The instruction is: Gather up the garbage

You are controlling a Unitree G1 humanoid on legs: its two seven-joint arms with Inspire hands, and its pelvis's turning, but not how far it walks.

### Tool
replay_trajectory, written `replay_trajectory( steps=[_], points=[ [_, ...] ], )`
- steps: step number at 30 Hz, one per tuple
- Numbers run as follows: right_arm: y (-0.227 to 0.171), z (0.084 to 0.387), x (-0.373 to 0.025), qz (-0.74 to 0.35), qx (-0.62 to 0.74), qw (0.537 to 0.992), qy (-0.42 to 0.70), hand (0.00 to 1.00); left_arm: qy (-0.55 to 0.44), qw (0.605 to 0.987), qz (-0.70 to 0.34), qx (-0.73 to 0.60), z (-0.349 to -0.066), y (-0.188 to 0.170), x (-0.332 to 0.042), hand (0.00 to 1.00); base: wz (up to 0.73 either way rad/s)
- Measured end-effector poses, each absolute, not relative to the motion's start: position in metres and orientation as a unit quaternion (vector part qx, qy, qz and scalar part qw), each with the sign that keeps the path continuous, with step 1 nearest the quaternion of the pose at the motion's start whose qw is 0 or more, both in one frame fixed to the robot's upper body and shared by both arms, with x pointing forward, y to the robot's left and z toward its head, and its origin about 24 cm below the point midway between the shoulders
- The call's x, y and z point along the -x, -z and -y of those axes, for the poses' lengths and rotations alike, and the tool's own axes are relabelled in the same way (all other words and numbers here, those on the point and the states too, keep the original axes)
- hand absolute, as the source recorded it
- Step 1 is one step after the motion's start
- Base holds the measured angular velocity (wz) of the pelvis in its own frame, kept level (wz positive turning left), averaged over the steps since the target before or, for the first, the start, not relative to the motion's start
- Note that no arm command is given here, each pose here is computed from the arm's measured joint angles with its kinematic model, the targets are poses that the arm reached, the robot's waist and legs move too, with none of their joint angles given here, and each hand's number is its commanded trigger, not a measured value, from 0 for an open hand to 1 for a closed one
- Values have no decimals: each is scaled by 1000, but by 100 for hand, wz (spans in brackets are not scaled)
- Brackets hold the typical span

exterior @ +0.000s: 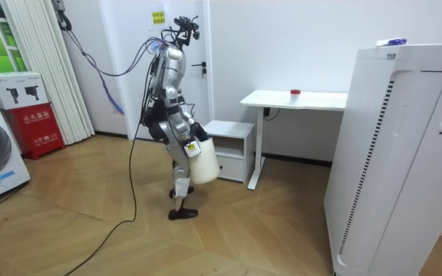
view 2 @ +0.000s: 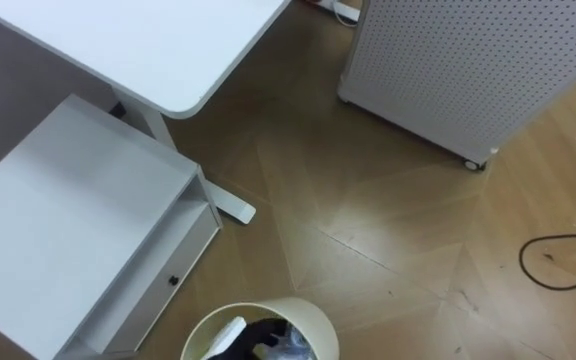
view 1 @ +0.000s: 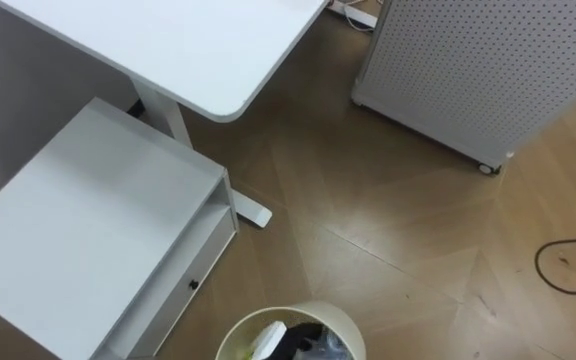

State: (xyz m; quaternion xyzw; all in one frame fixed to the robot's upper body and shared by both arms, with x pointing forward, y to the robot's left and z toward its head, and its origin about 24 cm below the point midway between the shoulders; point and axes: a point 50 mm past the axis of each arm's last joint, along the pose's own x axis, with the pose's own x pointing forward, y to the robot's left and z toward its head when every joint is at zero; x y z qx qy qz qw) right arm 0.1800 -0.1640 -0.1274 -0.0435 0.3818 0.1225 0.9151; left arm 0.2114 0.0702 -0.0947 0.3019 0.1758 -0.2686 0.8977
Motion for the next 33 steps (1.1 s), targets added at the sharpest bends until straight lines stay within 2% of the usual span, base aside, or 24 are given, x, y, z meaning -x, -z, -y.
replay_trajectory(
  steps=[10, 20, 24, 29, 33],
  points=[
    [128, 163, -179, -383, 38, 914, -125, 100, 321, 872, -183, -320, -69, 99, -204, 0, 0],
    [131, 163, -176, -396, 39, 908, -130, 100, 354, 842, -191, -360, -78, 107, -195, 0, -4],
    [134, 168, -172, -408, 42, 902, -133, 100, 358, 828, -199, -383, -91, 111, -190, 0, -39],
    [133, 173, -176, -408, 43, 900, -146, 100, 339, 835, -202, -385, -107, 109, -191, 0, -74],
    [134, 184, -171, -417, 33, 899, -133, 100, 321, 848, -177, -383, -113, 100, -202, 0, -20]
  ],
)
